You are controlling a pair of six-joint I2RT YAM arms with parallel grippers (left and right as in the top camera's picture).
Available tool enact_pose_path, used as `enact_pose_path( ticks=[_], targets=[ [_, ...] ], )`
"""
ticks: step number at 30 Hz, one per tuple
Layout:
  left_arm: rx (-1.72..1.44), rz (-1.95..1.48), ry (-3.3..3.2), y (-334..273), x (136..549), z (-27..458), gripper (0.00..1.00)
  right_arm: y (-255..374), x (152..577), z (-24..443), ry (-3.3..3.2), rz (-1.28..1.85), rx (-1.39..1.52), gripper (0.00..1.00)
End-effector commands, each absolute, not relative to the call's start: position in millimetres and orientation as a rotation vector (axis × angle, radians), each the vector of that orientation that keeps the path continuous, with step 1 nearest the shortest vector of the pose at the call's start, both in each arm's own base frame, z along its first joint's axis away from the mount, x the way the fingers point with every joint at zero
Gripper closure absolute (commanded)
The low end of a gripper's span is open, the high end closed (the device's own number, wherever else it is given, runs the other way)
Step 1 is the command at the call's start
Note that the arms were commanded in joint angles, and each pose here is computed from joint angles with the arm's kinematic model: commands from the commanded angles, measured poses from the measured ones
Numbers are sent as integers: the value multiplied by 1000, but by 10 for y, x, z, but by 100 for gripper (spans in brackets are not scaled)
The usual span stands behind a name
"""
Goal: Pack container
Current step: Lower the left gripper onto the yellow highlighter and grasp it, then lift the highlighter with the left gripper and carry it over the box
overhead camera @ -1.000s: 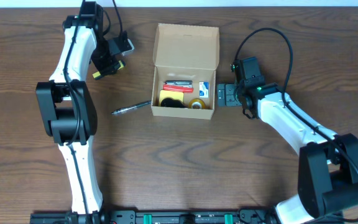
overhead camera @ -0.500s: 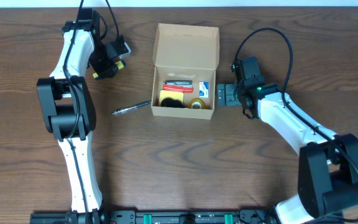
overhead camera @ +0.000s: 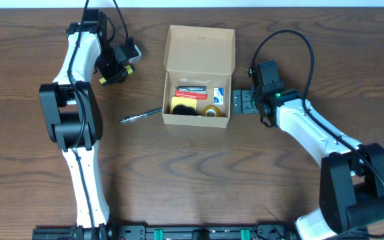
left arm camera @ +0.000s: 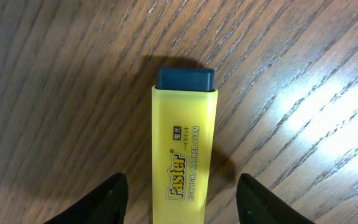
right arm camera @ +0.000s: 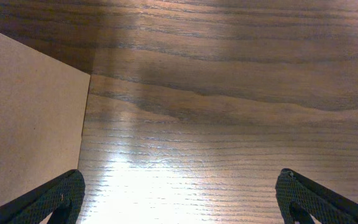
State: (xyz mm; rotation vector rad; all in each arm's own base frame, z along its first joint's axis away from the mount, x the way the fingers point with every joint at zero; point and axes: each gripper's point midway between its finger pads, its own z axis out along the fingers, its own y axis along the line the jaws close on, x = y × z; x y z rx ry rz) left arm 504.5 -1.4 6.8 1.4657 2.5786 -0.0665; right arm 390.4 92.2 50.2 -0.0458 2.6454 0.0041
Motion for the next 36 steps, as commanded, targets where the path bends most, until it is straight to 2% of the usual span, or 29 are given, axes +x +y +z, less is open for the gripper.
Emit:
enact_pose_path(
  ticks=[1, 14, 20, 24, 30, 36],
  targets=[
    [1473, -121, 2591, 7, 5008, -61, 44, 883, 3896, 461, 2658, 1, -20, 1],
    [1453, -158, 2653, 36, 4912, -204, 48, 883, 3896, 461, 2658, 1, -20, 1],
    [1444, -154, 2661, 42, 4912, -205, 66, 883, 3896, 461, 2658, 1, -20, 1],
    [1413, -123, 2689, 80, 4923, -206, 94, 883, 3896, 461, 2658, 1, -20, 1],
    [1297, -35, 2714, 105, 5062, 21, 94, 883, 3896, 461, 2658, 1, -20, 1],
    [1313, 39, 2589, -136, 5179, 837, 94, 883, 3896, 461, 2658, 1, -20, 1]
  ],
)
